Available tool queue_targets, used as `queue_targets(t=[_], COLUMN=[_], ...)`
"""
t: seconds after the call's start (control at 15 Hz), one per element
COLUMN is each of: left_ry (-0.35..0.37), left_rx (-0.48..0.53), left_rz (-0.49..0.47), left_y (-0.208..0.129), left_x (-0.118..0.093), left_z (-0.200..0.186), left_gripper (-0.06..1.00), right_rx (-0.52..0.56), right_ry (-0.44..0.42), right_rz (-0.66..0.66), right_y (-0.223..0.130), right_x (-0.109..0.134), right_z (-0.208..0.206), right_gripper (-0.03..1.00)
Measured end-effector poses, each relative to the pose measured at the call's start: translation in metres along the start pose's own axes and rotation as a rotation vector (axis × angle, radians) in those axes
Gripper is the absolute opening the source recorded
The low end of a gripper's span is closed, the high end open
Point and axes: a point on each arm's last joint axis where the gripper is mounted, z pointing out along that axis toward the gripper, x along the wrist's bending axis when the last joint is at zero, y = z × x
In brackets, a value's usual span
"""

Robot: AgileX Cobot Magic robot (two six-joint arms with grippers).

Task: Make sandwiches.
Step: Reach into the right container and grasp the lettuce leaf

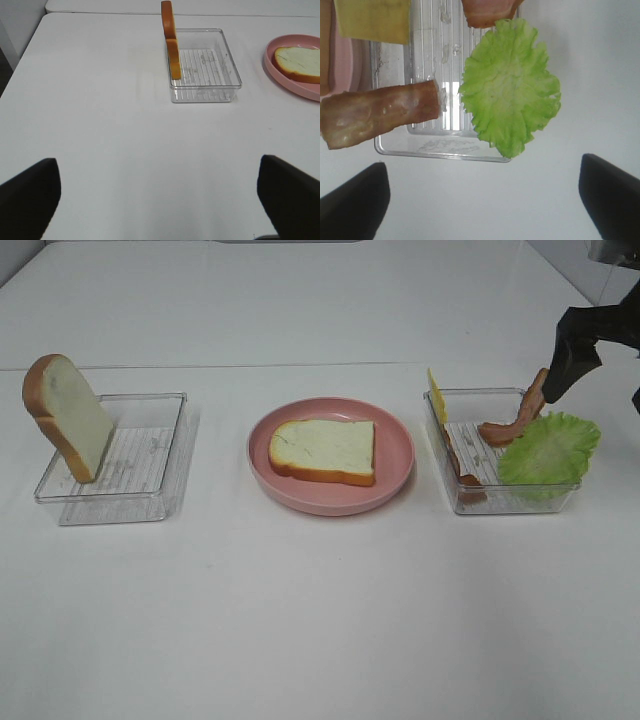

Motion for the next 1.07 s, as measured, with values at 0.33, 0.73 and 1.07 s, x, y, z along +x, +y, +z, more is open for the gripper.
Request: queue_targets(t=[0.33,0.73,1.07], left_ry=[0.0,0.0,0.0], left_rx=[0.0,0.0,0.0], left_rz=[0.0,0.0,0.0], left_y=[0.0,0.0,0.0], left_x=[0.0,0.0,0.0], left_z=[0.0,0.0,0.0], left_gripper=[0.99,0.99,0.99], right_rx=[0.021,0.032,0.036], right_ry=[0.052,0.099,0.106], right_rz=[0.083,0.102,0.116], right_y=[0.009,0.02,0.022], right_x=[-0.039,-0.048,-0.051], right_z=[0.031,0.07,0.081], right_gripper=[0.98,0.93,0.62])
